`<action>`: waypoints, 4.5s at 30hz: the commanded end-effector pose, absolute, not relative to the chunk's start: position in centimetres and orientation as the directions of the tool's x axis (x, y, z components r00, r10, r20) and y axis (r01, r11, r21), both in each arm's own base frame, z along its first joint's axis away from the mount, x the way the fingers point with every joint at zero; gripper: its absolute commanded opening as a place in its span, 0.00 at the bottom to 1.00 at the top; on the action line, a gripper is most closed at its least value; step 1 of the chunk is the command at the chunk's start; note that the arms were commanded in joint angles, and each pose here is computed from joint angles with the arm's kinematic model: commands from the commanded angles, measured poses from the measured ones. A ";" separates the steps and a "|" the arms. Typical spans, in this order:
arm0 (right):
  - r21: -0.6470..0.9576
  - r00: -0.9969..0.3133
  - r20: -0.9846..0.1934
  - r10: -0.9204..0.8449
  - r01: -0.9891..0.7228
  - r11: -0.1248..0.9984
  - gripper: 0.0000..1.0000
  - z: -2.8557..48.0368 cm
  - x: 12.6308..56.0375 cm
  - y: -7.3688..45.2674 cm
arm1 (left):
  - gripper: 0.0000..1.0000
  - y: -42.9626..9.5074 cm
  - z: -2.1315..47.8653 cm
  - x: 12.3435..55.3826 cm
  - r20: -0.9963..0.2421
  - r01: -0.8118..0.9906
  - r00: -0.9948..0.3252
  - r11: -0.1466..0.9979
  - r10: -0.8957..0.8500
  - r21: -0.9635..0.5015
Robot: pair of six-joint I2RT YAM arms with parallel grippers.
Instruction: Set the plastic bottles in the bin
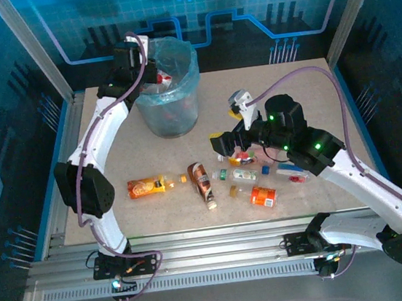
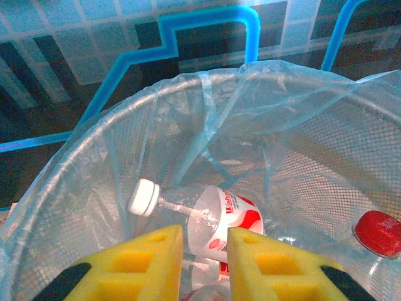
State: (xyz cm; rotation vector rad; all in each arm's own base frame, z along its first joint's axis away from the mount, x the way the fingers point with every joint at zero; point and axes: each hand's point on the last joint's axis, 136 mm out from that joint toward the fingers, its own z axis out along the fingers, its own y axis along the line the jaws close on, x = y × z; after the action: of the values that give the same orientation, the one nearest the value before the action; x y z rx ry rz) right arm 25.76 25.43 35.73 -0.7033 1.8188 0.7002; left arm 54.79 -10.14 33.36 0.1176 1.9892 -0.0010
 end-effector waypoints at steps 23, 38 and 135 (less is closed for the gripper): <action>0.130 -0.281 -0.950 -0.134 -0.748 0.650 1.00 36.7 25.7 25.3 | 0.17 -13.8 30.4 51.9 -0.752 0.176 -0.652 0.984 0.093 -0.031; 0.114 -0.282 -0.947 -0.155 -0.744 0.658 1.00 36.3 26.0 25.2 | 0.16 -11.7 26.8 53.9 -0.679 0.097 -0.734 0.989 -0.003 -0.109; -0.022 -0.221 -0.610 -0.761 -0.955 0.295 0.50 12.0 37.1 17.1 | 0.79 -24.9 38.2 34.0 -0.988 0.840 -0.010 0.537 0.152 0.074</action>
State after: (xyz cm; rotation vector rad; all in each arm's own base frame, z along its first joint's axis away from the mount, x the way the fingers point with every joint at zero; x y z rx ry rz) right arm 36.67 16.34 8.38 -1.6382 2.1451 0.4314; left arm 33.78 -25.97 32.60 1.0469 1.5742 -0.6765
